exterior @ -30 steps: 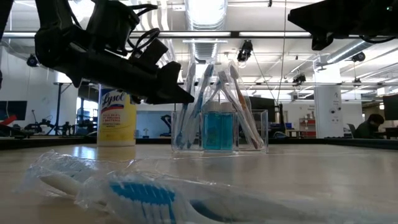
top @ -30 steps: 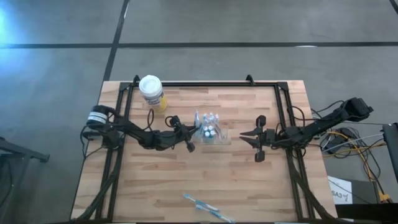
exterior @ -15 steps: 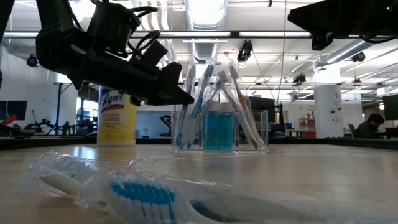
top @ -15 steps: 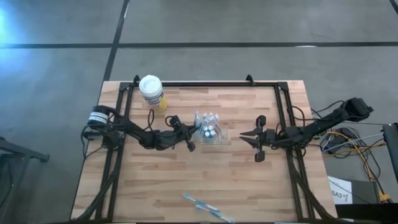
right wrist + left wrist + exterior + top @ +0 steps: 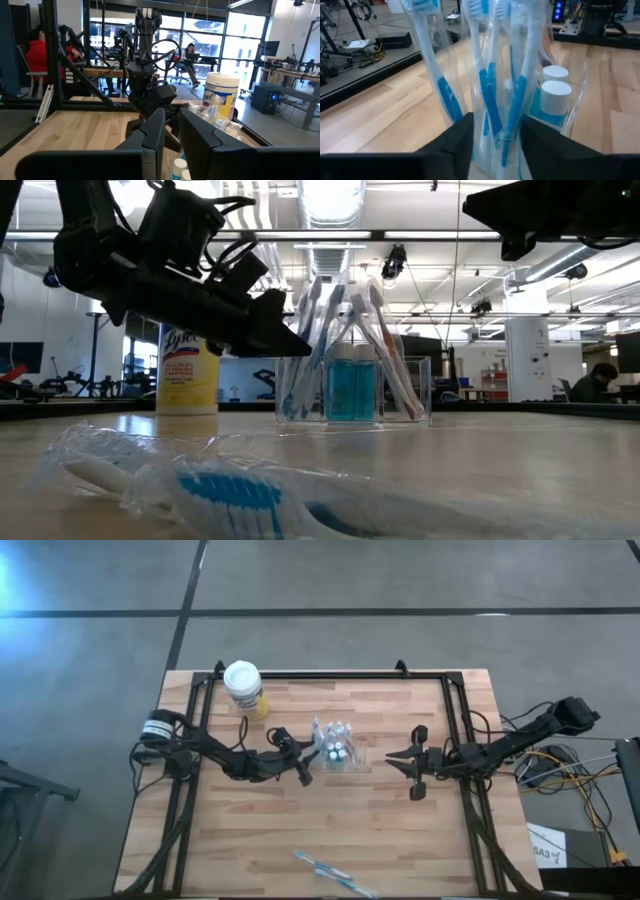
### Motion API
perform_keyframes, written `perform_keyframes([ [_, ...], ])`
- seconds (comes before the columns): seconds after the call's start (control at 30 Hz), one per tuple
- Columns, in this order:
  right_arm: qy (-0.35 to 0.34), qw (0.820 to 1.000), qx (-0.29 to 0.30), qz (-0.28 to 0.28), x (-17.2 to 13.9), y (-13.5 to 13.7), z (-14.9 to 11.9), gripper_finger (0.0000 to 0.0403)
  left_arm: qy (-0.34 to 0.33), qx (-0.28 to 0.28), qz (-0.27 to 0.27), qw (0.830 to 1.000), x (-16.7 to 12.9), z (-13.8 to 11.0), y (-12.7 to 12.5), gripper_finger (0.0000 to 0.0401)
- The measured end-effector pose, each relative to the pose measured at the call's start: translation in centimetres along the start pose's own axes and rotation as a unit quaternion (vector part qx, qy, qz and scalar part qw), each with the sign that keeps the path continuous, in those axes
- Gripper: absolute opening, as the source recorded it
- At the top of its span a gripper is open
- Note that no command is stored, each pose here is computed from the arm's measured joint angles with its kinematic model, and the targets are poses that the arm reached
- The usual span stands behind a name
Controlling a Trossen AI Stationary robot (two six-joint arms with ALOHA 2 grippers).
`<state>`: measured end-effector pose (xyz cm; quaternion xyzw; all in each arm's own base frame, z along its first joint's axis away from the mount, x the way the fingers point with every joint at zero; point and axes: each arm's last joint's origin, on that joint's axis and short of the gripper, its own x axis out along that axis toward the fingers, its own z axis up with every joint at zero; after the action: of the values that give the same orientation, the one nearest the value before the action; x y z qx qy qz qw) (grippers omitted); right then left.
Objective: Pick & Place toothbrushing station
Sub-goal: Put the blue toothbrush into the left compartment of the transparent organizer
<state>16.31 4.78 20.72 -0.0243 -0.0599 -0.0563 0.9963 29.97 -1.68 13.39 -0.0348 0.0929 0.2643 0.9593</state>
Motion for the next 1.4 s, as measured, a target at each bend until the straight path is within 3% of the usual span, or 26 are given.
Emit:
perform_keyframes([
  [0.27,0.0,1.0,0.0,0.0,0.0,0.0,0.0,0.0054,-0.019,-0.01,-0.01,1.0,-0.3,1.2,0.0,0.0213],
  [0.43,0.0,1.0,0.0,0.0,0.0,0.0,0.0,0.0054,-0.029,-0.012,-0.017,0.999,-0.9,2.6,0.2,0.0217],
  [0.63,0.0,1.0,0.0,0.0,0.0,0.0,0.0,0.0054,-0.04,0.043,-0.027,0.998,-2.8,5.3,0.5,0.0218],
  [0.77,0.003,1.0,-0.002,0.001,0.0,0.0,-0.1,0.0054,-0.057,0.085,-0.076,0.992,-5.4,8.0,0.8,0.0218],
  [0.93,0.004,1.0,-0.002,0.001,0.0,0.0,-0.1,0.0054,-0.065,0.13,-0.178,0.973,-9.2,10.6,2.1,0.0216],
  [1.0,0.004,1.0,-0.002,0.001,0.0,0.0,-0.1,0.0054,-0.056,0.144,-0.233,0.96,-10.7,11.1,2.9,0.0205],
  [1.1,0.004,1.0,-0.002,0.001,0.0,0.0,-0.1,0.0054,-0.033,0.145,-0.271,0.951,-12.8,11.4,4.3,0.0165],
  [1.33,0.004,1.0,-0.004,0.001,0.0,0.0,-0.1,0.0054,-0.047,0.097,-0.275,0.955,-16.1,10.2,7.4,0.0021],
  [1.4,0.004,1.0,-0.004,0.001,0.0,0.0,-0.1,0.0054,-0.057,0.092,-0.274,0.956,-16.7,9.3,8.1,0.0009],
])
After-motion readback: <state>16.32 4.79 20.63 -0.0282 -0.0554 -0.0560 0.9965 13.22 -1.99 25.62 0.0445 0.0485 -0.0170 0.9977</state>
